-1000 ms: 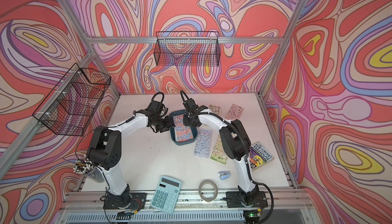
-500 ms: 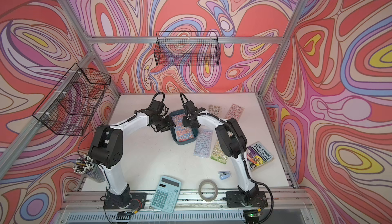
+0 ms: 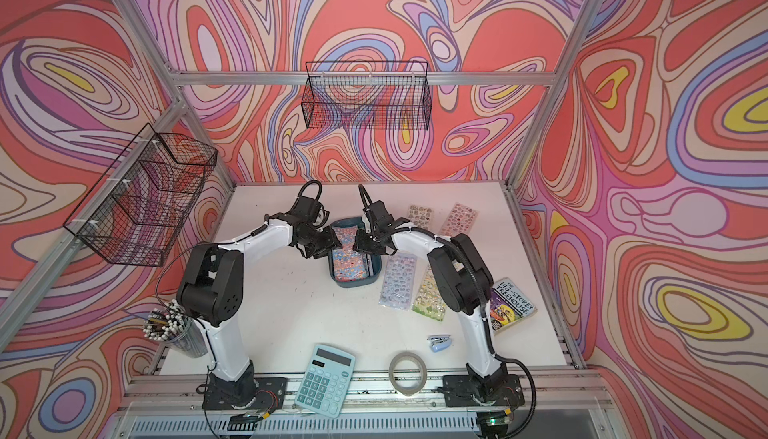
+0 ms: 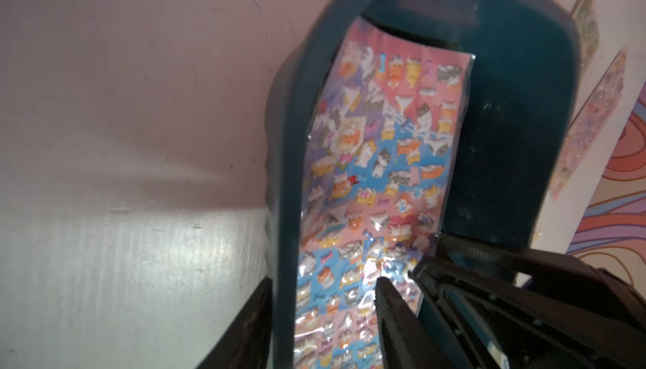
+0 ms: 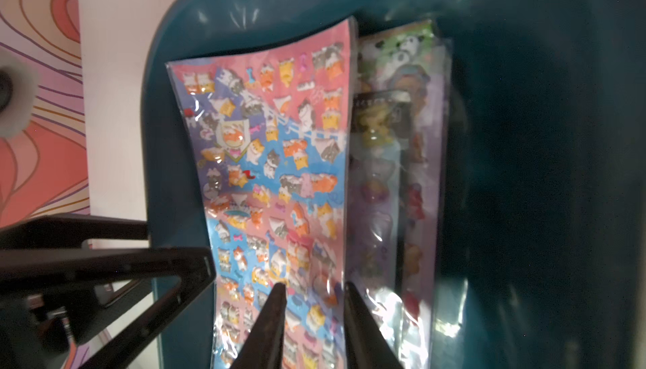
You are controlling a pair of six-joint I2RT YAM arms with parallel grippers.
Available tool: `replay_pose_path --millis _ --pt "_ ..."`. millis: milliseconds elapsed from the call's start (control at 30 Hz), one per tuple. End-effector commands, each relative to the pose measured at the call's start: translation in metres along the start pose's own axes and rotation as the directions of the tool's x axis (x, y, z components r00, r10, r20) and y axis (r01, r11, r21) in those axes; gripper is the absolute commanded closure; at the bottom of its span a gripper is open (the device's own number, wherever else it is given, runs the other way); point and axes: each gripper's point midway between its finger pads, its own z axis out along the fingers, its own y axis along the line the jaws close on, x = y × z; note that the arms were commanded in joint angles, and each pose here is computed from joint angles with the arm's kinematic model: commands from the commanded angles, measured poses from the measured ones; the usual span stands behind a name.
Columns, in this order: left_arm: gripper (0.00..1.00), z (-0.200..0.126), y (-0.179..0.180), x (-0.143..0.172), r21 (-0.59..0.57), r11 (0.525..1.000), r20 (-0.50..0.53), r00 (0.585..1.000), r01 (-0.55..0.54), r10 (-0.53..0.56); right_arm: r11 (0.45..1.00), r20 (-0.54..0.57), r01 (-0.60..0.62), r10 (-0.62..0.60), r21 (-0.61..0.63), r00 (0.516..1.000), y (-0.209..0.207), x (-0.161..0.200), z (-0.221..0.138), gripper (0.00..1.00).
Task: Take the stickers out of the storage box
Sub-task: Pick up the sticker from the storage box.
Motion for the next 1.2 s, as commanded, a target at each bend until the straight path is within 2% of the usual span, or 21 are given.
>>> replay_pose_path --millis 0,100,333,667,767,1000,1167 --pt "0.51 0.002 -0.005 -0.001 0.005 1.000 -0.009 1.000 -0.005 0.005 0.991 -0.001 -0.006 0.006 -0.132 1.000 0.031 0.000 -0.010 0.71" --pt "0.51 0.000 -0.005 -0.001 0.005 1.000 -0.003 1.000 -0.006 0.006 0.990 -0.008 -0.024 0.023 -0.137 1.000 0.028 0.003 -0.006 0.73" --pt "0.51 0.003 -0.002 0.002 -0.001 1.000 -0.013 1.000 -0.002 0.002 0.968 -0.005 -0.073 0.074 -0.240 0.997 0.036 0.003 -0.007 0.76" --pt "0.51 0.002 0.000 0.004 0.003 1.000 -0.012 1.000 0.004 -0.004 0.965 -0.010 -0.095 0.096 -0.246 0.995 0.024 0.009 0.000 0.79" --pt "0.51 0.002 0.000 0.004 0.001 1.000 -0.011 1.000 0.002 -0.002 0.963 0.003 -0.099 0.103 -0.249 0.995 0.023 0.006 -0.003 0.83" --pt "0.51 0.003 0.000 0.005 0.006 1.000 -0.012 1.000 0.005 -0.005 0.965 0.019 -0.097 0.104 -0.244 0.994 0.021 0.002 -0.008 1.00" --pt "0.50 0.000 -0.002 0.005 0.016 1.000 -0.005 1.000 0.008 -0.008 0.969 0.009 -0.103 0.108 -0.224 0.994 0.017 0.003 -0.008 1.00"
